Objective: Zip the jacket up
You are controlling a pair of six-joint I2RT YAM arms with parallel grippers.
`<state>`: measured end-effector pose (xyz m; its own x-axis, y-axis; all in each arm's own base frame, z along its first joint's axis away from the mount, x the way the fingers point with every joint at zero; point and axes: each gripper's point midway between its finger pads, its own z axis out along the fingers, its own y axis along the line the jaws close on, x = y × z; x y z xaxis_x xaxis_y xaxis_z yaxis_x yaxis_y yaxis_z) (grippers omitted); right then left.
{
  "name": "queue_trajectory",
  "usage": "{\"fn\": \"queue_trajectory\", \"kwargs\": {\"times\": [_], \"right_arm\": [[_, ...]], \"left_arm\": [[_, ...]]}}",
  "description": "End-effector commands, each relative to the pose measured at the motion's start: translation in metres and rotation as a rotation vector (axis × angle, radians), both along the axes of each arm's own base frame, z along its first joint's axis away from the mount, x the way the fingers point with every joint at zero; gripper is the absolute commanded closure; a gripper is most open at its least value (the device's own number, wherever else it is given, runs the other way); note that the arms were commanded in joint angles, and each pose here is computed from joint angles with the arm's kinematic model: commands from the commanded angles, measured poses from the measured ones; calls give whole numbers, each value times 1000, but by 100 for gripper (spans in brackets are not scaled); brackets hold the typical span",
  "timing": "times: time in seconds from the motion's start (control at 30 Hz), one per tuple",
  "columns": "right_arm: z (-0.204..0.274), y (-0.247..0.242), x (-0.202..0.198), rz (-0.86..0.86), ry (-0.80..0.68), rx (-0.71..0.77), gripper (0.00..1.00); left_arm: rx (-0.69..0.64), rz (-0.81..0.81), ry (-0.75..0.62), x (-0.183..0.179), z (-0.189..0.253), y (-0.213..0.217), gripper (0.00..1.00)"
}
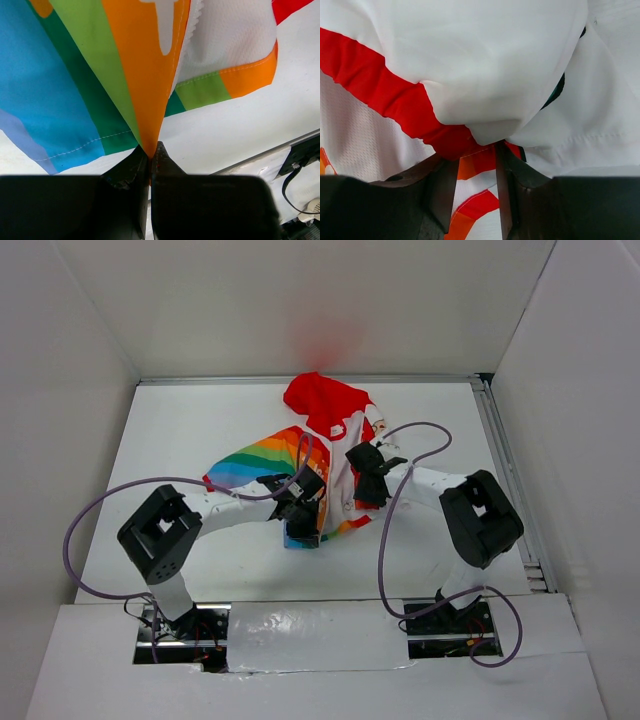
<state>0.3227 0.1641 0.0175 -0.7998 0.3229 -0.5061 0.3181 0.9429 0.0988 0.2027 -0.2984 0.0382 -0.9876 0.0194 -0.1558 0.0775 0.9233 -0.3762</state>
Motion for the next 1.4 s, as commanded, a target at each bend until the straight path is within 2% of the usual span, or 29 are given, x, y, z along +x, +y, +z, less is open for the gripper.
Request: {"fn": "queue_trajectory", "kwargs": {"times": [0.0,0.07,0.1,0.2,0.3,0.5,0.6,0.83,1.03,1.17,1.23,1.27,1.37], "right_arm": [[-2,-5,-1,-14,-6,-29,58],[6,2,-2,23,-24,9,50],[9,4,-2,37,-35,16,39],[26,19,-5,95,-89,62,21],[35,24,-5,81,-130,59,18],[25,-6,-6,-93,-102,-151,19],[18,-16,-9,-129,-92,-185,20],[-5,-13,-13,-67,-23,-140,20],[-18,-27,-23,-80,30,-150,23],[-24,-19,-28,-30,36,-86,23],[-24,-21,-29,-39,29,-88,35],[-22,-23,-28,-45,23,-97,47],[-15,-33,-27,-76,8,-113,57]], "left_arm": [[-36,11,-20,2,10,-2,89],[-37,15,-19,3,9,0,89],[-39,15,-20,3,9,-1,89],[-43,16,-21,5,7,0,89],[-30,22,2,4,-2,2,90],[-26,29,10,-4,-8,10,90],[-14,41,12,-8,-11,18,90],[-28,38,23,-13,-16,22,90],[-16,55,17,-13,-17,27,90],[-6,65,25,-14,-20,30,90],[-3,72,33,-14,-21,31,91],[-4,70,27,-13,-19,31,91],[1,77,23,-13,-18,33,91]]}}
